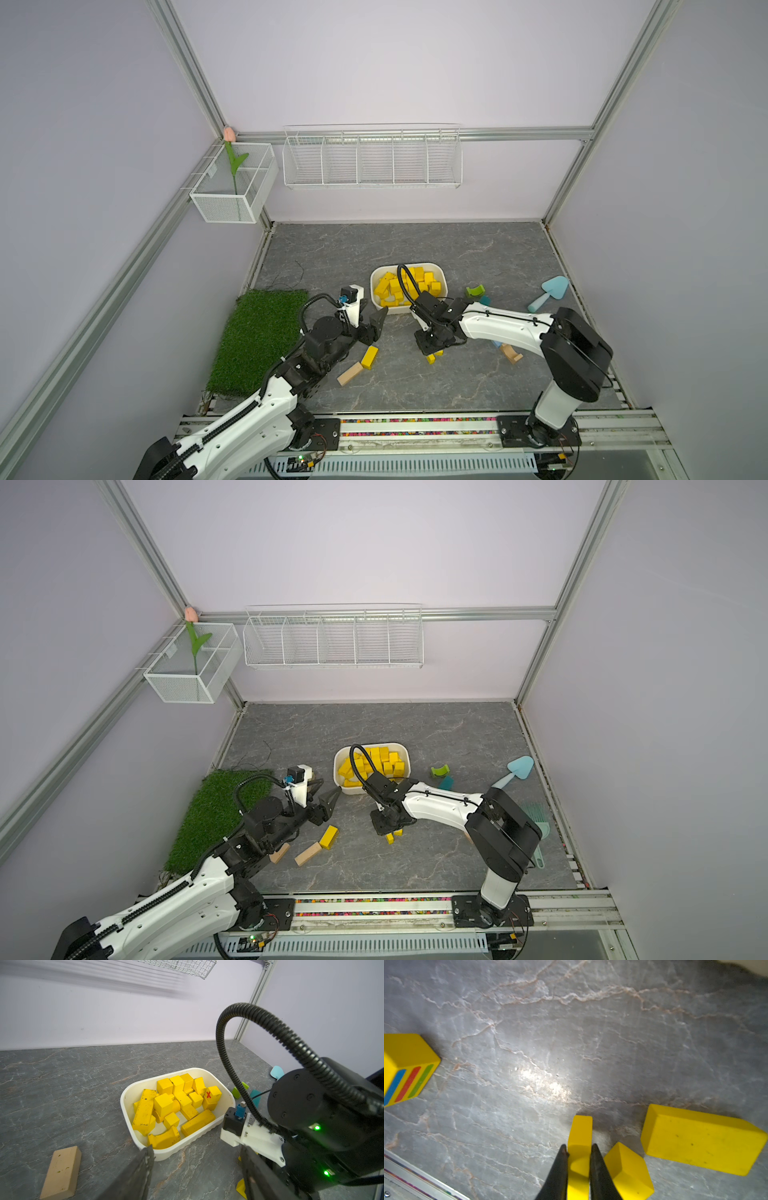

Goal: Pick out the yellow building blocks
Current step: Pick up the building block from the center of the board.

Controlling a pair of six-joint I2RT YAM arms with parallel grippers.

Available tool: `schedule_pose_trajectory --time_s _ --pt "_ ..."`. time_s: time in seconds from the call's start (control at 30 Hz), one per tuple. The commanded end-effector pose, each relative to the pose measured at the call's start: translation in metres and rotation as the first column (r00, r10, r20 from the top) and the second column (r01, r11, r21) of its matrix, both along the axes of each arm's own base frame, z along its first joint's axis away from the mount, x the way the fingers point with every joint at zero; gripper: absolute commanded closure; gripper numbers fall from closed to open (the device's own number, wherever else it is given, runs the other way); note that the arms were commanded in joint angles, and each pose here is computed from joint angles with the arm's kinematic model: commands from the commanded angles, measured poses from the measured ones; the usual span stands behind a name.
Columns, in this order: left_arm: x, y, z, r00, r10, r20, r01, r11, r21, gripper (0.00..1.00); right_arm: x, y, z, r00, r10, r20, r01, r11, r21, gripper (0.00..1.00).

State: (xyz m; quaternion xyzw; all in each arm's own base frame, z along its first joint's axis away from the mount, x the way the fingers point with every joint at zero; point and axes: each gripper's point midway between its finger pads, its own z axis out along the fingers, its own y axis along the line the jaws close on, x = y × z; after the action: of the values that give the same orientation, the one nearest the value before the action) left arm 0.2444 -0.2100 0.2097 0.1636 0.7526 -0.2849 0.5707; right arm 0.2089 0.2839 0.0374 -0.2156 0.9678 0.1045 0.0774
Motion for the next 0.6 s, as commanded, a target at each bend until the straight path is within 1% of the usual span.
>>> schedule_pose_trajectory --time_s 0.0,0.13,0.23,0.37,0.4,0.5,0.57 --pt "0.002 0.004 0.007 1.000 0.020 0.006 -0.019 0.999 -0.025 0.32 0.000 -0.002 0.009 1.000 -0.007 0.018 0.007 1.000 -0.012 0.83" --pt "0.002 0.004 0.008 1.000 0.019 0.007 -0.019 0.999 -0.028 0.32 0.005 0.000 0.020 0.999 -0.010 0.040 0.010 1.000 0.004 0.85" --pt "0.001 0.004 0.007 1.000 0.021 0.007 -0.020 0.999 -0.030 0.32 0.013 0.002 0.035 0.996 -0.005 0.084 0.004 1.000 0.014 0.88" --pt "0.001 0.005 0.004 1.000 0.023 0.004 -0.023 0.999 -0.025 0.32 0.036 0.003 0.069 0.985 0.008 0.172 -0.012 1.000 0.020 0.88" --pt "0.000 0.007 0.010 1.000 0.023 0.020 -0.022 0.999 -0.040 0.32 0.043 0.003 0.077 0.982 0.009 0.188 -0.014 1.000 0.023 0.88" --pt "-0.001 0.008 0.012 0.999 0.024 0.026 -0.023 0.999 -0.046 0.32 0.066 0.001 0.101 0.974 0.000 0.226 -0.007 1.000 0.029 0.92" --pt "-0.001 0.008 0.012 0.999 0.025 0.028 -0.024 0.999 -0.047 0.32 0.081 -0.003 0.116 0.968 -0.023 0.251 0.013 0.999 0.042 0.93"
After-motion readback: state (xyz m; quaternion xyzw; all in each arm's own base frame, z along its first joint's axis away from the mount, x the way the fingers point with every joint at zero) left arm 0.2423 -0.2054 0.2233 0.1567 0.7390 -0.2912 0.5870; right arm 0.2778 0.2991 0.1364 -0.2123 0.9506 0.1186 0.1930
